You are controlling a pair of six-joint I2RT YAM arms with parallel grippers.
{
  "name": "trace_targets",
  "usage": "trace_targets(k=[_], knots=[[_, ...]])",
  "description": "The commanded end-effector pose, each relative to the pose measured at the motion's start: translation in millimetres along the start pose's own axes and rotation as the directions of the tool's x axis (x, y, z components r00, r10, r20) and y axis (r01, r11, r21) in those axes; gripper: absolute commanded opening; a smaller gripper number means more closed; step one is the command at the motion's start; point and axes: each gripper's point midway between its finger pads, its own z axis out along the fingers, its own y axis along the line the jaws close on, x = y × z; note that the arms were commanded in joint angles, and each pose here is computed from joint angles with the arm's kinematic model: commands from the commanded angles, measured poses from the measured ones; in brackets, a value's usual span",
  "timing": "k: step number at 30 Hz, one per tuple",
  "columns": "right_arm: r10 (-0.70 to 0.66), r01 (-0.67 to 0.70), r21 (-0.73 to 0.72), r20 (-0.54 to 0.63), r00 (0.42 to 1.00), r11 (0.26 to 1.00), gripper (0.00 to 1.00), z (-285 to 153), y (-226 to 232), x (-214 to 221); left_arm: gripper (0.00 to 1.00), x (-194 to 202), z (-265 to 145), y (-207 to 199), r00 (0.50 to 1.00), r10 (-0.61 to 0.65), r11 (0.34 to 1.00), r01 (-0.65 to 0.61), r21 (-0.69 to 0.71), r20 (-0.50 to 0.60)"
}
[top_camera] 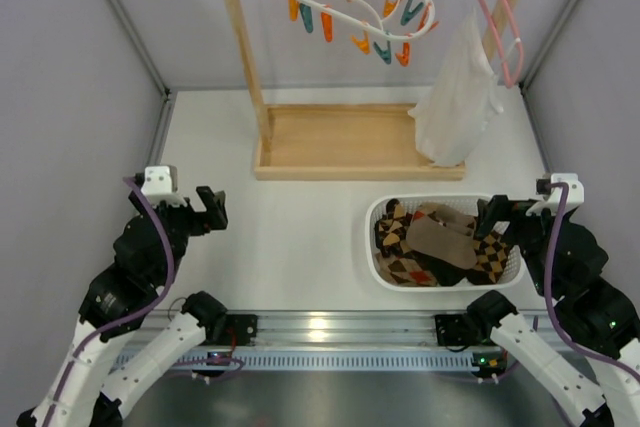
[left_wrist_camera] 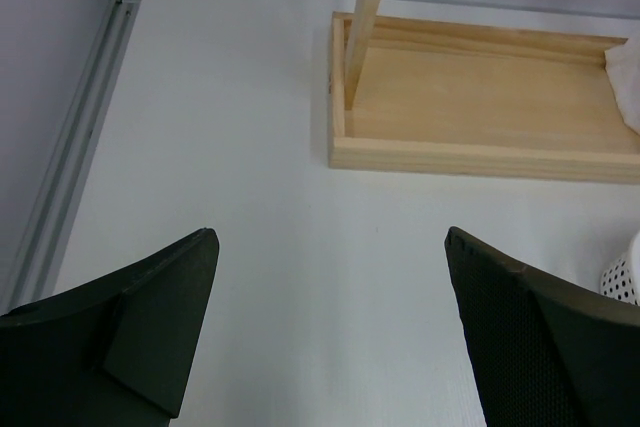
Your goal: Remove the socks clipped to the hanger
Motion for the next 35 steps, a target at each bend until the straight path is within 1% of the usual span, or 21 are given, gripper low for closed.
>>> trace_targets(k=[1,4,9,13,14,15,21,35], knots=[[-0.002,0.002,0.007,0.027,1.0,1.0,0.99,-1.2,-2.2,-7.3,0.98,-28.1,-3.3,0.1,0.992,-0.05,0.999,0.049,0.013,0.118],[0.008,-0.008,0.005,0.031,0.999,1.0,0.99,0.3,-0.9,-6.5,0.98,-16.6,1.0,1.4,0.994,-0.047,0.999,0.048,0.0,0.098],[0.006,-0.006,0.012,0.039,0.999,1.0,0.99,-2.3,-3.8,-7.8,0.98,-9.0,6.1,-5.8,0.997,-0.031,0.999,0.029,0.03,0.07],[-0.001,0.0,0.016,0.055,0.998,1.0,0.99,-2.6,-5.5,-9.8,0.98,-6.3,14.0,-14.8,0.998,-0.021,0.996,0.016,0.084,0.051],[0.0,-0.001,0.016,0.056,0.998,1.0,0.99,-2.3,-5.3,-9.5,0.98,-8.1,14.5,-22.5,0.998,-0.031,0.991,0.023,0.132,0.057],[0.0,-0.001,0.017,0.056,0.998,1.0,0.99,-2.0,-5.3,-10.1,0.98,-8.0,17.9,-13.4,0.998,-0.037,0.995,0.031,0.094,0.059],[0.006,-0.008,0.017,0.067,0.998,1.0,0.99,-4.7,-7.0,-10.7,0.98,-5.5,23.7,-4.2,0.997,-0.056,0.997,0.053,0.059,0.051],[0.007,-0.008,0.016,0.063,0.998,1.0,0.99,-3.8,-6.2,-9.9,0.98,-2.6,23.1,-2.6,0.997,-0.065,0.997,0.062,0.051,0.051]])
